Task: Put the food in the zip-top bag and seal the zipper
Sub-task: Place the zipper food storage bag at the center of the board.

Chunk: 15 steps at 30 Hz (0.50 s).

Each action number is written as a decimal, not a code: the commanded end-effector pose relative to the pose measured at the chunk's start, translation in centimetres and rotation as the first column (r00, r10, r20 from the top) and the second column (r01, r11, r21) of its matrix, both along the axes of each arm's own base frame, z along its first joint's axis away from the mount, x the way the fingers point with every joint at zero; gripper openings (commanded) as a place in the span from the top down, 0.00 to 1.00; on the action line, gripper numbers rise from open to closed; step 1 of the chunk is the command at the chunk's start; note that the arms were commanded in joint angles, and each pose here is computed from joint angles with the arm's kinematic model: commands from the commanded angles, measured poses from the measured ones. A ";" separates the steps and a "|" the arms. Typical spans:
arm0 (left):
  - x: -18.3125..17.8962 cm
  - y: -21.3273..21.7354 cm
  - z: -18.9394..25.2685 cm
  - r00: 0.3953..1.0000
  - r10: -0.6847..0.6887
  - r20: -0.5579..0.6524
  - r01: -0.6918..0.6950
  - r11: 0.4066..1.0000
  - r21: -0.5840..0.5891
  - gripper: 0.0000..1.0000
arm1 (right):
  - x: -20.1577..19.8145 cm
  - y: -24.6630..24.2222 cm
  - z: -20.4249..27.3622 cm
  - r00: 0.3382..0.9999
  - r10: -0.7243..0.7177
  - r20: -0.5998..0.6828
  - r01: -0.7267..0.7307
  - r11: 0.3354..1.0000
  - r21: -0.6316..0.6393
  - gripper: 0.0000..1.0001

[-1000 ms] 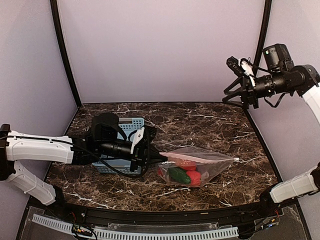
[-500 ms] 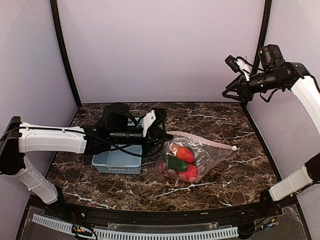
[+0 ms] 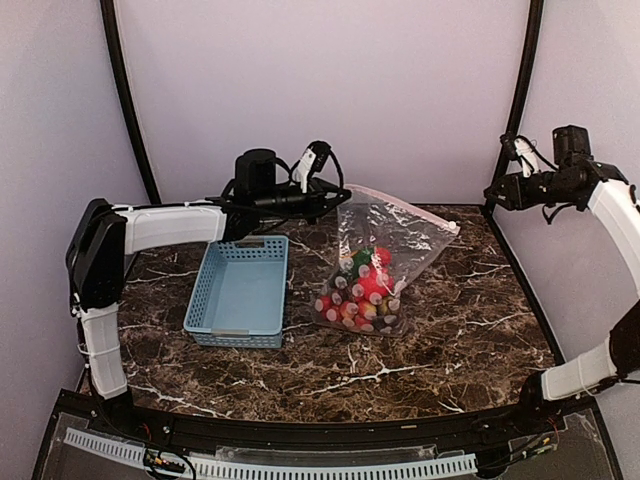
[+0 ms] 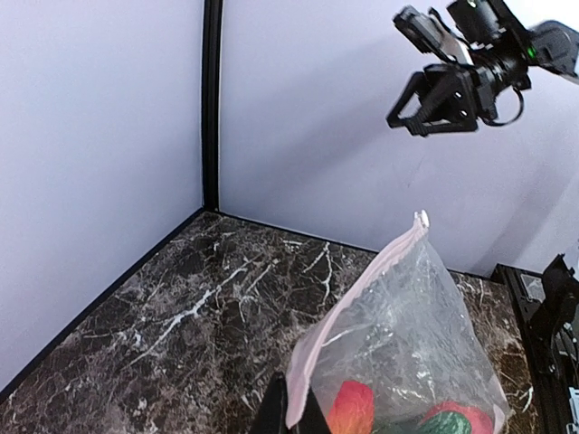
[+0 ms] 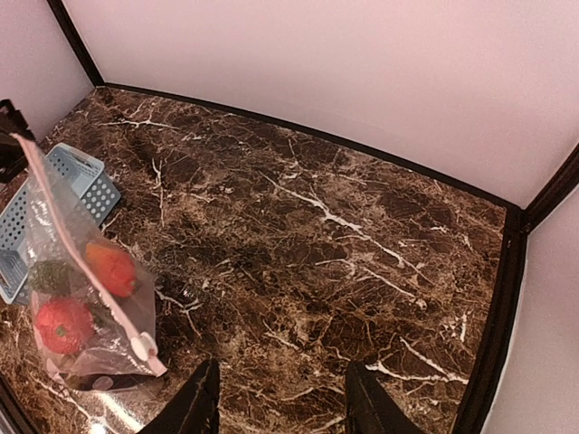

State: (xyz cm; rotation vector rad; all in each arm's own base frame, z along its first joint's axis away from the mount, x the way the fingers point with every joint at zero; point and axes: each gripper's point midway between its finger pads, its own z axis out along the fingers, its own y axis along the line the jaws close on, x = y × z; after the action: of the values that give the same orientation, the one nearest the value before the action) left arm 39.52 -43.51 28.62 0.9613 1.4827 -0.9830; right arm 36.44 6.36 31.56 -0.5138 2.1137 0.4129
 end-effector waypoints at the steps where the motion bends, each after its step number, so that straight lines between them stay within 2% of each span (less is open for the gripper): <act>1: 3.0 -0.7 3.3 0.999 -0.038 0.026 0.040 0.994 -0.104 0.99 | -0.7 0.3 1.9 0.994 -0.007 0.106 0.005 1.000 0.020 0.55; 4: 4.6 -0.9 5.6 0.997 -0.033 0.068 0.042 0.988 -0.148 0.99 | -1.0 -0.1 1.7 0.994 -0.018 0.106 0.019 1.000 -0.001 0.55; 10: 4.9 -0.8 9.6 0.990 -0.030 0.137 0.052 0.985 -0.163 0.99 | -1.3 0.1 1.6 0.996 -0.007 0.094 0.006 1.000 0.012 0.55; 13: 4.6 -0.8 10.3 0.989 -0.038 0.146 0.061 0.986 -0.157 0.99 | -1.1 0.4 1.4 0.996 0.003 0.085 -0.005 1.000 0.027 0.55; 15: 4.2 -0.8 9.0 0.991 -0.054 0.119 0.070 0.989 -0.132 0.99 | -1.1 0.5 1.0 0.997 0.011 0.075 -0.013 0.999 0.031 0.55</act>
State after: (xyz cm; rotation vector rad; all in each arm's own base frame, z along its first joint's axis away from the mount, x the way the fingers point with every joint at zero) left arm 45.40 -45.09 34.67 0.9213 1.3360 -1.0361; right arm 35.04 6.53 32.71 -0.5161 2.0444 0.3933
